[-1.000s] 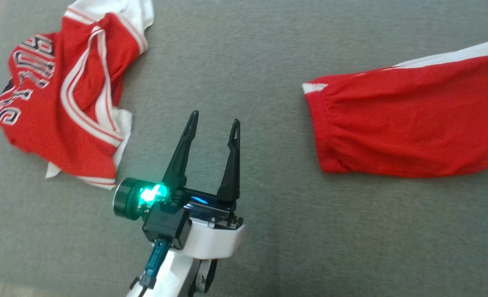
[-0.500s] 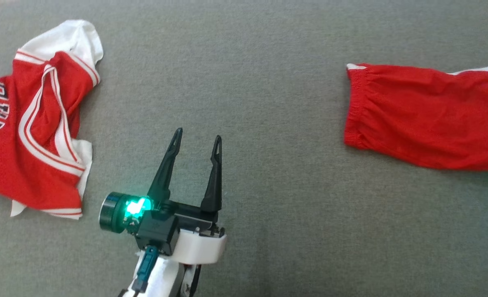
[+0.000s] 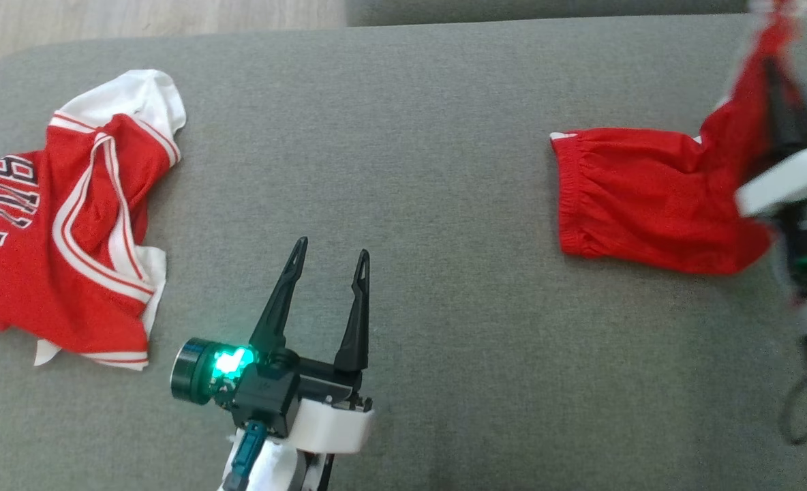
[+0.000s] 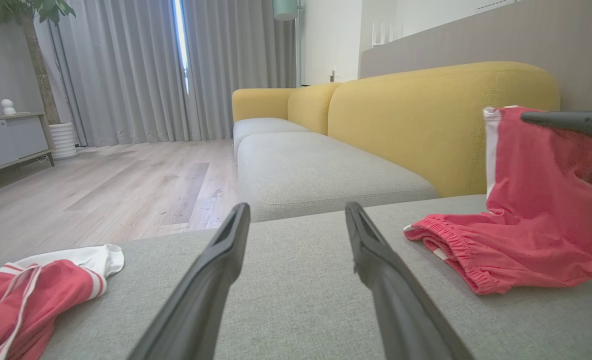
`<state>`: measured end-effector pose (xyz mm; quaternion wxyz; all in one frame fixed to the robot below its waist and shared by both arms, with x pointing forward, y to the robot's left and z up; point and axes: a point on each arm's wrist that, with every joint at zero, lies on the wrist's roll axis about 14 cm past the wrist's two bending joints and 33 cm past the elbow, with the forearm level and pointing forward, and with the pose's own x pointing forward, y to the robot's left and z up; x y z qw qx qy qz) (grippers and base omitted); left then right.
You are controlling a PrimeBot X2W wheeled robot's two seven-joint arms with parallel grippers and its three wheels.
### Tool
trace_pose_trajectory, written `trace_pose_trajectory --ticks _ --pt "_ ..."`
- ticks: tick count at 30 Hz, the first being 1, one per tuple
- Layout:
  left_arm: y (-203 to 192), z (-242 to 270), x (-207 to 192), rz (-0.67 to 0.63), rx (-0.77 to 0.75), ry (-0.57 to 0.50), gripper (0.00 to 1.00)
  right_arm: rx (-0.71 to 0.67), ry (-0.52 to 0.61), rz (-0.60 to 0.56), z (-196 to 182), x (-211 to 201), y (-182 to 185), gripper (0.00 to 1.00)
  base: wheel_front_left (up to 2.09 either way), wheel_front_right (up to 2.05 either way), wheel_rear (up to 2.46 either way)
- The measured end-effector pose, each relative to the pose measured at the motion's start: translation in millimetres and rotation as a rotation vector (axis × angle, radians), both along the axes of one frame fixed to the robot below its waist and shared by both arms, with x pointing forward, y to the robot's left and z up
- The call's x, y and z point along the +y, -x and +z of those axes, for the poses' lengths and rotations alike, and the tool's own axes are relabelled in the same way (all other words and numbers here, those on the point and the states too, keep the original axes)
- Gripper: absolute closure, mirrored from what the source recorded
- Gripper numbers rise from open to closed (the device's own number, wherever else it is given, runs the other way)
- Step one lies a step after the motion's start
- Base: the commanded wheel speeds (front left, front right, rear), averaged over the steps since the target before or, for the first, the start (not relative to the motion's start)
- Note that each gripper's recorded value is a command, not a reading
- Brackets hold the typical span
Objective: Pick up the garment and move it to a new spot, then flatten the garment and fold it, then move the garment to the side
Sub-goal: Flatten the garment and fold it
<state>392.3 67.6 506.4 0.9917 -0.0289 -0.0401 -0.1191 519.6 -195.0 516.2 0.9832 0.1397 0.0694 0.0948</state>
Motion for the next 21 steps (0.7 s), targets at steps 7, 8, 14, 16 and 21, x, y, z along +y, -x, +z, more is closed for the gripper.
trace_pose_trajectory --ticks 7,8,14,16,21 --pt "2.9 -0.3 8.2 0.026 0.006 0.004 0.0 0.053 -0.095 0.154 -19.0 97.4 11.6 1.0 0.0 0.0 0.0" --pt "3.3 -1.0 9.2 0.029 0.008 0.004 0.0 0.07 -0.104 0.167 -25.3 107.5 14.9 0.65 0.0 0.0 0.0" --pt "6.5 -0.1 15.5 0.045 0.01 0.007 0.0 0.024 -0.174 0.171 -14.1 123.6 27.5 0.0 0.0 0.0 0.0" --pt "7.1 2.0 15.9 0.046 0.005 0.008 0.0 0.002 -0.165 0.159 -8.0 115.3 28.6 0.0 0.0 0.0 0.0" --pt "16.5 5.2 18.1 0.056 0.0 0.017 0.0 0.002 -0.083 0.052 -7.7 47.3 48.9 0.0 0.0 0.0 0.0"
